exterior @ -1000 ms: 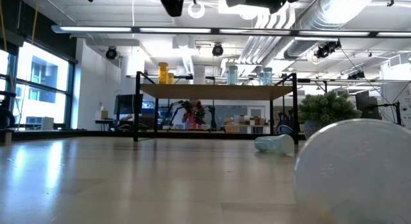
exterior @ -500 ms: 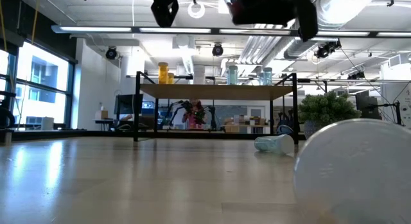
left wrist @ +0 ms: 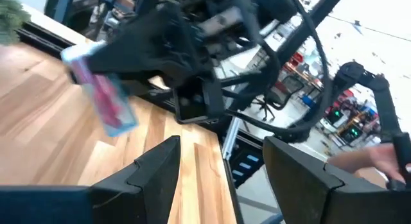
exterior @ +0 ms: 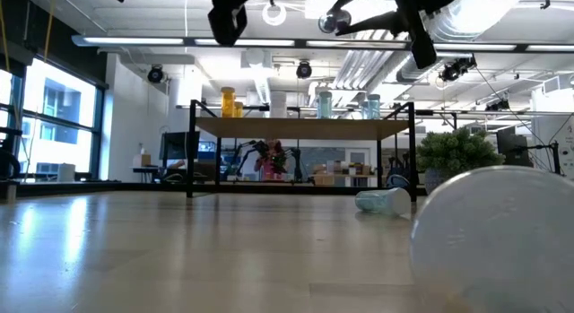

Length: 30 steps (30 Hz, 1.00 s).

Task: Pick and place medicine bottles onto shelf by color
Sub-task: Put the blue pill bottle on the shelf and aligned with the other blue pill bottles

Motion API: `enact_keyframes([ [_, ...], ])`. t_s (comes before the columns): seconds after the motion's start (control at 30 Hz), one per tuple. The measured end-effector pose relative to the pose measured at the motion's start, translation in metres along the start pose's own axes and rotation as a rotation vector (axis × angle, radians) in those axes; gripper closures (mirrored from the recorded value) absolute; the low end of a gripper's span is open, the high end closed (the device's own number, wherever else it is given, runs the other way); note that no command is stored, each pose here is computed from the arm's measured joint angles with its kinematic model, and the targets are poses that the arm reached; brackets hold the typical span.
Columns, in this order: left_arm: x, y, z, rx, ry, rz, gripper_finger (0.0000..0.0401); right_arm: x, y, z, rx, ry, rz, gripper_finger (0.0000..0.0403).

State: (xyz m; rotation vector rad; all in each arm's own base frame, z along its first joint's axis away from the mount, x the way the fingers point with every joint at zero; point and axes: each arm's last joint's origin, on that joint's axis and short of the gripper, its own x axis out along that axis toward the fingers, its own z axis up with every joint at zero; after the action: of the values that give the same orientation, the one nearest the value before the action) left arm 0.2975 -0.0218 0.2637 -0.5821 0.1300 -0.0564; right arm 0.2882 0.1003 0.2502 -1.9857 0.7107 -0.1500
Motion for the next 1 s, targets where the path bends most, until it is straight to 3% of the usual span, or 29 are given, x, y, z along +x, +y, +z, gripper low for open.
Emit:
enact_keyframes([
  [0.43, 0.01, 0.043, 0.005, -0.092, 0.048, 0.065, 0.019, 0.0, 0.0, 0.0, -0.054, -0.002, 0.0, 0.0304],
  [1.0, 0.05, 0.053, 0.004, -0.086, 0.068, 0.03, 0.019, 0.0, -0.002, 0.0, -0.034, -0.006, -0.013, 0.0304],
])
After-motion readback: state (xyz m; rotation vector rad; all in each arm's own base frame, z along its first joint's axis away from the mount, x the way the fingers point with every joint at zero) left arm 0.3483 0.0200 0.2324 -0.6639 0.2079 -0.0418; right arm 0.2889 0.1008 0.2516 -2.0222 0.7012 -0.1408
